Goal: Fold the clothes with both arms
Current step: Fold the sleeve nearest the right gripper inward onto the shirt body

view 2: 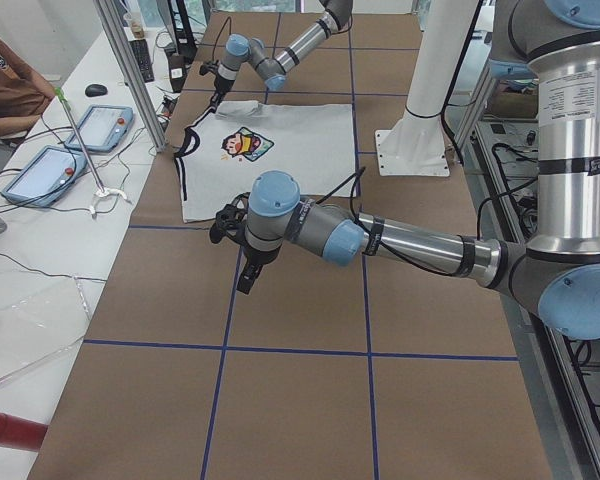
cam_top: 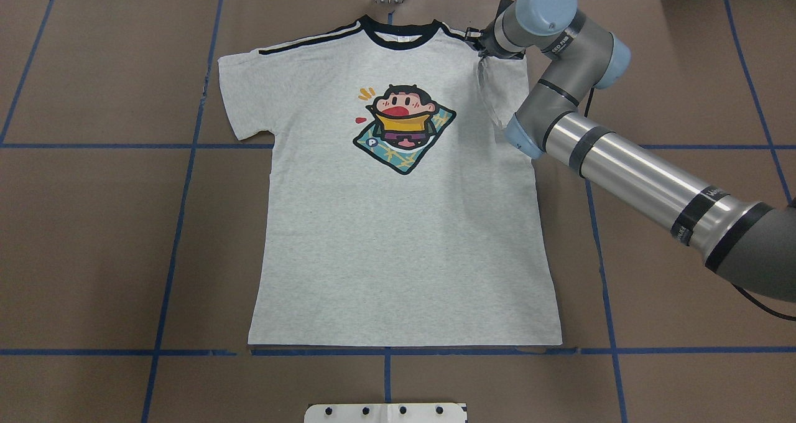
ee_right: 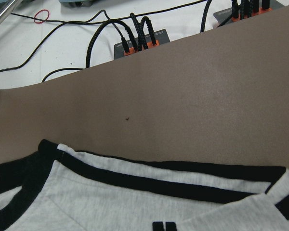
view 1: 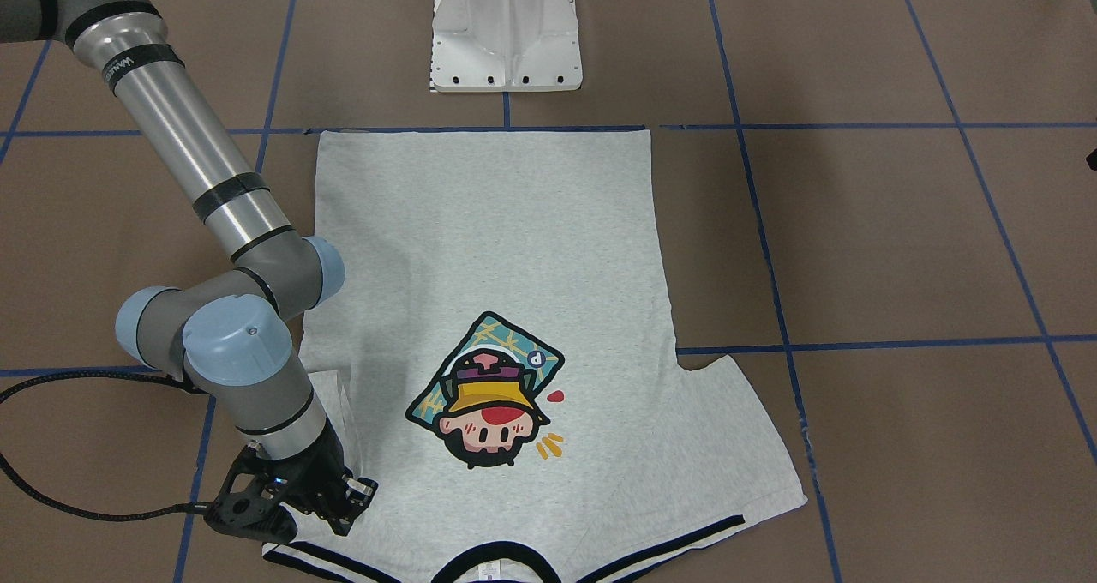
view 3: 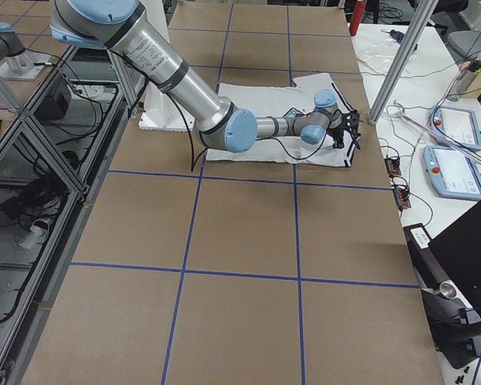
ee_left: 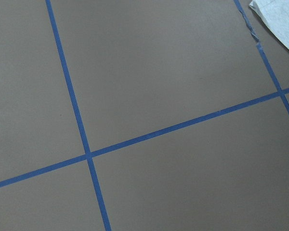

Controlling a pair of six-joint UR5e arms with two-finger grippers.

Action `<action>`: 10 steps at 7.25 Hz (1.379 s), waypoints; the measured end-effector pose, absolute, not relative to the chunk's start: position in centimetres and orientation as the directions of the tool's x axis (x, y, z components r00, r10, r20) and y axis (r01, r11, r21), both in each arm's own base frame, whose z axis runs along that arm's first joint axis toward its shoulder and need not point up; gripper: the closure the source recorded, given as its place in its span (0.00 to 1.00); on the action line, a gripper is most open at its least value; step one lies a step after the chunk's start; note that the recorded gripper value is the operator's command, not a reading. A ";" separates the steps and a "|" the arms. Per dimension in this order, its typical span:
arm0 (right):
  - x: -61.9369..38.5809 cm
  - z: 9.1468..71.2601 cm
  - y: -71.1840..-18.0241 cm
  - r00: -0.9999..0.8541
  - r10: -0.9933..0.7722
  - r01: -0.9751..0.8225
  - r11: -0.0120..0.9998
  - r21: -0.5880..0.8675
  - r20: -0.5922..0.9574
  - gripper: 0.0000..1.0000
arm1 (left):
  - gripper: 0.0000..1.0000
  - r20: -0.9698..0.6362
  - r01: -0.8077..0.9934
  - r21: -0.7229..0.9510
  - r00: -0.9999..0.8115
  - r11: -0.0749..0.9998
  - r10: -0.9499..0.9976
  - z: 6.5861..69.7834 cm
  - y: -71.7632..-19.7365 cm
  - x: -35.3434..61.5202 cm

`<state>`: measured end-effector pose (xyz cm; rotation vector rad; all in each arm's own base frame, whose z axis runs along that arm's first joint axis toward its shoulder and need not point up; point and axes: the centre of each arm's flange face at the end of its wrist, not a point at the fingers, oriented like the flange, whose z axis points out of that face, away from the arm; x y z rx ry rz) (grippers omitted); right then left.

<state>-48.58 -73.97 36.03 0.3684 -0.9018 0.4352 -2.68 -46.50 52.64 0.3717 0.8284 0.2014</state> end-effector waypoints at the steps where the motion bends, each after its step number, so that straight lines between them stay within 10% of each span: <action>1: -48.4 36.2 -74.4 0.551 0.214 -0.520 0.844 0.131 0.806 1.00 | 0.00 -0.679 -0.030 0.397 0.663 0.917 0.316 52.7 -46.5 -2.7; 2: -48.0 36.3 -74.7 0.553 0.220 -0.528 0.838 0.134 0.803 1.00 | 0.00 -0.679 -0.030 0.397 0.663 0.917 0.316 52.7 -46.5 -2.7; 3: -47.6 36.5 -75.0 0.556 0.226 -0.537 0.833 0.138 0.800 0.01 | 0.00 -0.680 -0.029 0.397 0.662 0.917 0.316 52.6 -46.5 -2.7; 10: -43.4 32.9 -71.1 0.470 0.154 -0.521 0.843 0.133 0.869 0.00 | 0.00 -0.766 0.075 0.332 0.603 0.940 0.222 48.7 -50.1 3.4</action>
